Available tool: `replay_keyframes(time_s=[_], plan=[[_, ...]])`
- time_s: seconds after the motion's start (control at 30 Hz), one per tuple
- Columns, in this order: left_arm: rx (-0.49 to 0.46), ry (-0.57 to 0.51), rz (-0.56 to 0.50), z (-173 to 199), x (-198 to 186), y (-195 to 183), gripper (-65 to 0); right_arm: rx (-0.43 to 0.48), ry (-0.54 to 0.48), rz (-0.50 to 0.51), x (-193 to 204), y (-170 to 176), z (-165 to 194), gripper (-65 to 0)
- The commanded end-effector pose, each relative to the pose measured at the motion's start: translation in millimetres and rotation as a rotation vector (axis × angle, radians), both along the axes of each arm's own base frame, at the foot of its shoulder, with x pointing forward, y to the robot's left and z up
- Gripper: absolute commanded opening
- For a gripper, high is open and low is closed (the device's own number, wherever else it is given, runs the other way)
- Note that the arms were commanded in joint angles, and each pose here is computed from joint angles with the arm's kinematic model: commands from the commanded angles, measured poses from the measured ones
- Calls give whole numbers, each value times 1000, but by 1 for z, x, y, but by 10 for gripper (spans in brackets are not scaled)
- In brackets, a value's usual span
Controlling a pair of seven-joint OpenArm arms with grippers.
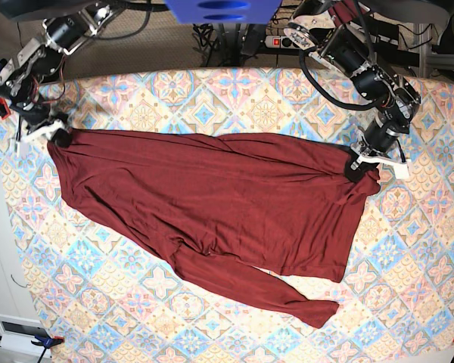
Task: Layout the t-shirt on the table in an organized manner, then fold the t-shirt properly
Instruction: 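Grasp the shirt corner with the right gripper, left gripper holding its corner, then hold both shirt corners and adjust the grips slightly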
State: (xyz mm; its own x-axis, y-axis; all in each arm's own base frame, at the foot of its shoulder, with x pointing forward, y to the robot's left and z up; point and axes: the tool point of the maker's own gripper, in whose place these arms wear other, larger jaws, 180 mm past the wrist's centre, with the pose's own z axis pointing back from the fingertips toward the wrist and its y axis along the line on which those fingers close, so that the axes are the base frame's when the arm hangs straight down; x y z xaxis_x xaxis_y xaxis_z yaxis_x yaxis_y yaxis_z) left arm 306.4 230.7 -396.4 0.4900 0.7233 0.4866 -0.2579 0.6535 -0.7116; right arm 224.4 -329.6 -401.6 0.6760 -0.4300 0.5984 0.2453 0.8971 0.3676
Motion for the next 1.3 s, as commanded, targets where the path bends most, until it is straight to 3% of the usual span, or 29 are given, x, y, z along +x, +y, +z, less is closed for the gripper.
replay_keyframes(time_s=[0.0,0.07,0.4,0.73,1.27], plan=[[18,-59,11,16,10,7,-650,-58,-130,-8,23,-15,37,-370],[19,-60,12,16,10,7,-650,-76,-135,-9,22,-18,42,-343],[18,-61,11,16,11,7,-650,-72,-124,-10,19,-17,38,-347],[17,-61,13,16,11,7,-650,-9,-81,-27,12,-14,16,-347],[17,-61,13,16,11,7,-650,-11,-64,-30,2,-14,12,-347]])
